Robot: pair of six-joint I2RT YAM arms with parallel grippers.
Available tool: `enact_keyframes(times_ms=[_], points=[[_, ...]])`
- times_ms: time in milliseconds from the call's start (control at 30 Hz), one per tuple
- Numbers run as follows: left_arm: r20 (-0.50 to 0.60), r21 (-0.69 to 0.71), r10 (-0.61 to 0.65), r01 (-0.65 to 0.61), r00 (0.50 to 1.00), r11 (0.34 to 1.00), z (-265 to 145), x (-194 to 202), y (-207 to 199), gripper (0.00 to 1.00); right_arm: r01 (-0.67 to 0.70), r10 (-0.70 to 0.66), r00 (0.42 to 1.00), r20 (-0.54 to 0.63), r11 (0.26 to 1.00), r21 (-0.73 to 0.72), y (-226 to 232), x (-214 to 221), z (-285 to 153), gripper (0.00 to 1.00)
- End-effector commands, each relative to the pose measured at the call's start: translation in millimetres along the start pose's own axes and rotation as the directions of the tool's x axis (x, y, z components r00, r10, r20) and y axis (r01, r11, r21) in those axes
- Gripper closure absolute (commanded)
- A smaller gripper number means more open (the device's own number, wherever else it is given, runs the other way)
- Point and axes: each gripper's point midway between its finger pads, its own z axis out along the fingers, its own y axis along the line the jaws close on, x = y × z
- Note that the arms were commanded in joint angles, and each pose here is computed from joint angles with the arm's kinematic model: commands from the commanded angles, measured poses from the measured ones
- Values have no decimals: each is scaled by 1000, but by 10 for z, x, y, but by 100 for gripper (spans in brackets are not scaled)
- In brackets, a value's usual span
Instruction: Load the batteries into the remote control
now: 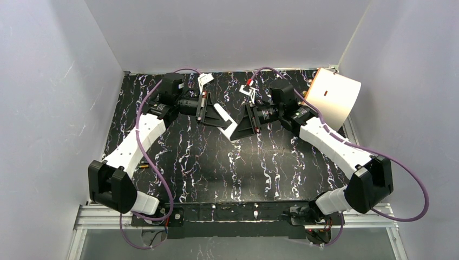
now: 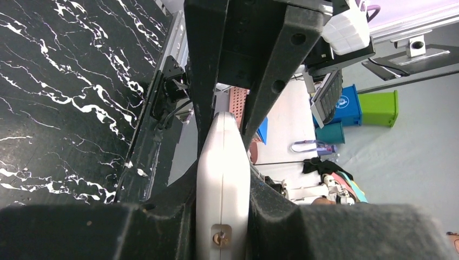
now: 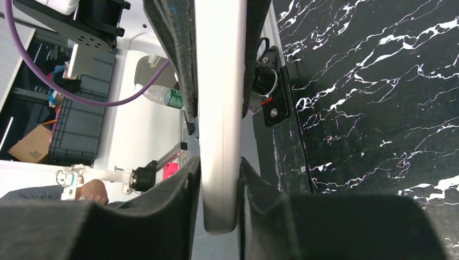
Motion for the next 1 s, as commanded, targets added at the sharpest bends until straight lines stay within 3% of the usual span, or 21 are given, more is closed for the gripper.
enact_keyframes(times_ms=[0,133,200,300,333,367,467,500,633,733,867,967], points=[[-16,54,67,-66,998,996,-72,97,-296,100,48,-48,998,28,999,2,12,-135,72,70],[-16,44,68,-68,998,997,-78,130,-296,100,60,-59,997,48,998,-15,44,-178,77,88],[-12,25,67,-67,998,997,-80,139,-269,92,61,-61,997,54,998,-9,45,-190,78,99],[14,-46,82,-82,997,996,-88,117,-187,66,59,-61,995,78,998,22,5,-229,78,99],[20,-86,72,-70,997,994,-98,127,-141,45,59,-62,994,89,998,37,-18,-241,74,99],[36,-135,80,-74,996,988,-113,106,-85,34,56,-62,993,101,997,55,-40,-255,72,99],[98,-285,111,-79,989,955,-199,29,98,7,38,-55,989,138,992,120,-150,-275,59,99],[117,-330,127,-82,985,941,-240,9,154,2,29,-55,986,156,986,164,-223,-287,39,99],[208,-543,163,-25,964,839,-514,-12,527,2,-34,-63,974,219,910,413,-618,-327,-125,99],[306,-717,161,116,938,687,-888,34,858,2,-89,-62,972,228,798,596,-987,-237,-261,99],[427,-842,199,308,882,443,-1408,218,1097,1,-105,-36,988,152,568,817,-1520,86,-331,99],[475,-835,201,367,857,410,-1516,367,1050,1,-87,-51,992,117,397,914,-1780,170,-375,99]])
